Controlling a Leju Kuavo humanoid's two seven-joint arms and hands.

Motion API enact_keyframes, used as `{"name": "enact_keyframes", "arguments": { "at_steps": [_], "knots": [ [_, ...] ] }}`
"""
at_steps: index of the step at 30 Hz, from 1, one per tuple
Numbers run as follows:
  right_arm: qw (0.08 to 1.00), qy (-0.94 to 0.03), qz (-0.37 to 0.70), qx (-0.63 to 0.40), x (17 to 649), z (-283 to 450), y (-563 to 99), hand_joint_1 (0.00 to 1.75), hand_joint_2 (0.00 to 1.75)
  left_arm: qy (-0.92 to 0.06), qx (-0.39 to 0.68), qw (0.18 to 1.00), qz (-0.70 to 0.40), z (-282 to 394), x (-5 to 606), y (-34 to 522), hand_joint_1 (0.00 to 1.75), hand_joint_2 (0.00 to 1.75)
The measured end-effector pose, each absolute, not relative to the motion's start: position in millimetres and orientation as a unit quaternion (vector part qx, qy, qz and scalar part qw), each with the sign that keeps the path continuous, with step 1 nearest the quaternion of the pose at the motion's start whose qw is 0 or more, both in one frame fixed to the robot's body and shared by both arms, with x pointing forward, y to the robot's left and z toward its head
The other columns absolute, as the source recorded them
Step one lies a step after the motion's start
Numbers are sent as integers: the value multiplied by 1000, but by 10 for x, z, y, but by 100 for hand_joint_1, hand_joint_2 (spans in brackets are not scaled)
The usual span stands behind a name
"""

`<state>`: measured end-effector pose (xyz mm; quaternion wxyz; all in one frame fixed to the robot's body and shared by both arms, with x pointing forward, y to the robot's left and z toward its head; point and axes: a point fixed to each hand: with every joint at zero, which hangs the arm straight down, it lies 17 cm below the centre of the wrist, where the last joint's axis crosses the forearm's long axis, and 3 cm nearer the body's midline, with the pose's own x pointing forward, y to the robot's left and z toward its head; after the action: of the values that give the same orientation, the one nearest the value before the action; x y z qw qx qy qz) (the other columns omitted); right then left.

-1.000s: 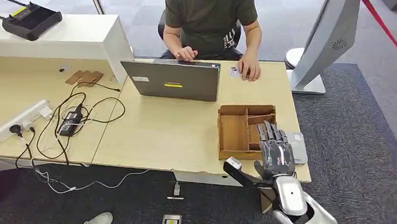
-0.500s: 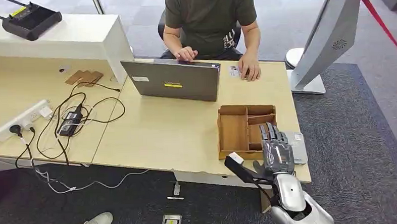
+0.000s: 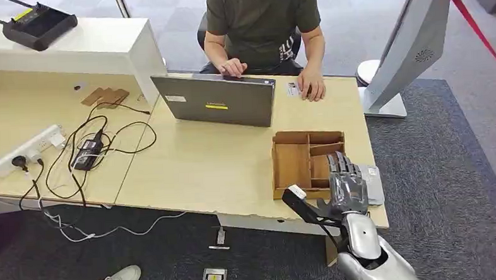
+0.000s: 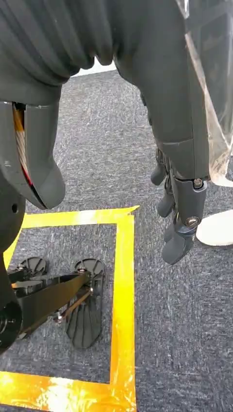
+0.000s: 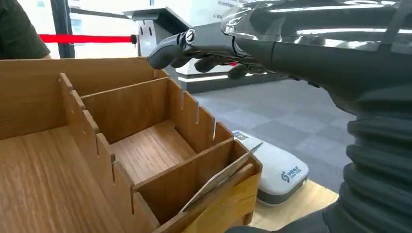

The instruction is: Pass the card to the sensor for recognition and then transmit it.

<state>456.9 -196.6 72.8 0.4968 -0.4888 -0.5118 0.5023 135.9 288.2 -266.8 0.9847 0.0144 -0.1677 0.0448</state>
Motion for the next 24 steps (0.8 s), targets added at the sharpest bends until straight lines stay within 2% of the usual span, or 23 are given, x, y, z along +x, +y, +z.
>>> {"name": "enact_keyframes", "arguments": {
  "at_steps": [18, 19, 20, 21, 22, 23, 24],
  "knots": [
    [517, -499, 499, -485, 4594, 628, -2067, 0, 175, -168, 16, 985, 46, -2668, 1361, 2892, 0, 175],
    [518, -497, 499, -485, 4595, 620, -2080, 5, 175, -168, 16, 985, 46, -2668, 1363, 2895, 0, 175],
    [518, -496, 499, -485, 4595, 614, -2087, 68, 175, -168, 16, 985, 45, -2667, 1365, 2893, 0, 175],
    [519, -496, 499, -485, 4594, 610, -2091, 68, 175, -168, 16, 985, 44, -2667, 1368, 2897, 0, 175],
    [519, -496, 499, -485, 4595, 610, -2093, 152, 175, -168, 16, 985, 44, -2666, 1371, 2895, 0, 175],
    [521, -495, 499, -484, 4594, 603, -2101, 162, 175, -169, 16, 985, 44, -2665, 1376, 2896, 0, 175],
    [523, -494, 499, -484, 4593, 594, -2109, 162, 175, -169, 16, 985, 43, -2663, 1382, 2895, 0, 175]
  ]
}}
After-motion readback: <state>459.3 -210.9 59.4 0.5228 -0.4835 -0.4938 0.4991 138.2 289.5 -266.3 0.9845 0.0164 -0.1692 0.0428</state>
